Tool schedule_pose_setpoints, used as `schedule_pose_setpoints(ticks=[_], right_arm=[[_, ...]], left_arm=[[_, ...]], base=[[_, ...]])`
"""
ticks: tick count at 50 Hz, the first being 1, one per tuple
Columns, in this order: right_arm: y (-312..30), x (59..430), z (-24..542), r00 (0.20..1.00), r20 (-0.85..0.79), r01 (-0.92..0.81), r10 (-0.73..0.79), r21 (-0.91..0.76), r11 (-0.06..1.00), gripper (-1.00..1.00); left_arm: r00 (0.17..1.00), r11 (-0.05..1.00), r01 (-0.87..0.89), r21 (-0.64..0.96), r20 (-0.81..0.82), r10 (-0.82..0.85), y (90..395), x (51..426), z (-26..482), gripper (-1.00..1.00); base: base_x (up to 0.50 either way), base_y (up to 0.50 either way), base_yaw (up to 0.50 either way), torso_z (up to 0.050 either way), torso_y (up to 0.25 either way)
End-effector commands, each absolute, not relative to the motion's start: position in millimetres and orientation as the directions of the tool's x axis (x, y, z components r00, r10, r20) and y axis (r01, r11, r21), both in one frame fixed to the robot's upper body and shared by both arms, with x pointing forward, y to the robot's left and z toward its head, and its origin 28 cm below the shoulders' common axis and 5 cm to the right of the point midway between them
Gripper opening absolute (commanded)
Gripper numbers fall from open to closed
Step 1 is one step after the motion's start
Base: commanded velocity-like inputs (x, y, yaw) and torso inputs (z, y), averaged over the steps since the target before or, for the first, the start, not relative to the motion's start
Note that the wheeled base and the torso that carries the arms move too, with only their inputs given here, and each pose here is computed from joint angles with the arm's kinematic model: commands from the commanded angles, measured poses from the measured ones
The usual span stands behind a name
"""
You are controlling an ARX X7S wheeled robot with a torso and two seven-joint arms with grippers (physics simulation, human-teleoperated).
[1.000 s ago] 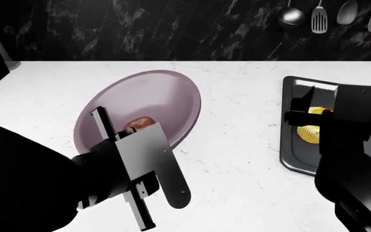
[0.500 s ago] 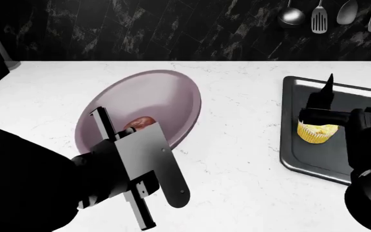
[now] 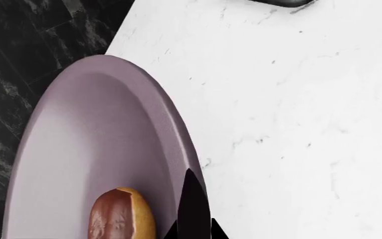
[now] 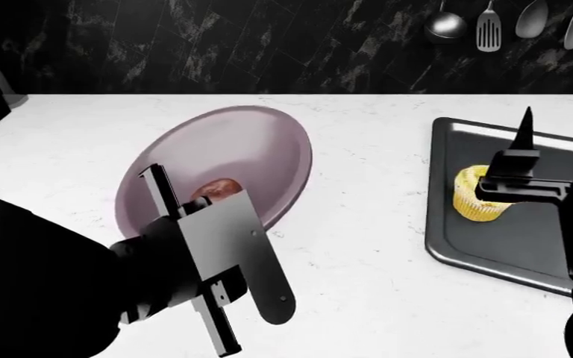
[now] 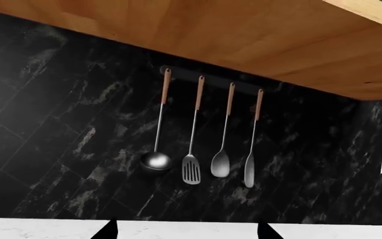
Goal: Pick up the bowl with donut and place it on the tray. Pick up the cupcake and place it on the tray.
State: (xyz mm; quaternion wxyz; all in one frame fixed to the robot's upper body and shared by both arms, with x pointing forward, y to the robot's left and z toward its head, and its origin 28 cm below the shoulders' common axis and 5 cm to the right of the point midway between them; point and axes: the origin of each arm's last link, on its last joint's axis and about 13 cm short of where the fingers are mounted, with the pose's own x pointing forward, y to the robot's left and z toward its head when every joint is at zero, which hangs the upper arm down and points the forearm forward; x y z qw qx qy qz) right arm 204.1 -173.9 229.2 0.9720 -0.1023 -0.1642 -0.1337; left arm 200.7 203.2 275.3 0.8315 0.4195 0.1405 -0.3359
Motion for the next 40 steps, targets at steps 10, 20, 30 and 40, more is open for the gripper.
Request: schedule_pose_setpoints(ticks=[10,20,30,40], right_arm=[[-175,200,231,0.905,0.355,0.308,-0.236,-0.163,0.937,1.0],[-176,200,231,0.903,0.356,0.314,-0.241,-0.161,0.936,1.0],[-176,201,231,0.903,0.356,0.312,-0.24,-0.16,0.937,1.0],[-177,202,230,0.904,0.352,0.313,-0.243,-0.155,0.937,1.0]], left_arm=[[0.763,0.411,0.641,0.649,-0.476,-0.438,199,201,286,-1.0],[0.768,0.396,0.631,0.667,-0.466,-0.44,198,197,293,-1.0],[0.77,0.37,0.626,0.686,-0.469,-0.433,195,193,302,-1.0],[0.769,0.341,0.622,0.704,-0.47,-0.433,192,188,310,-1.0]], base=[[0.0,-0.5,0.0,0.0,0.001],[0.0,-0.5,0.0,0.0,0.001],[0.0,-0.5,0.0,0.001,0.0],[0.0,-0.5,0.0,0.0,0.001]])
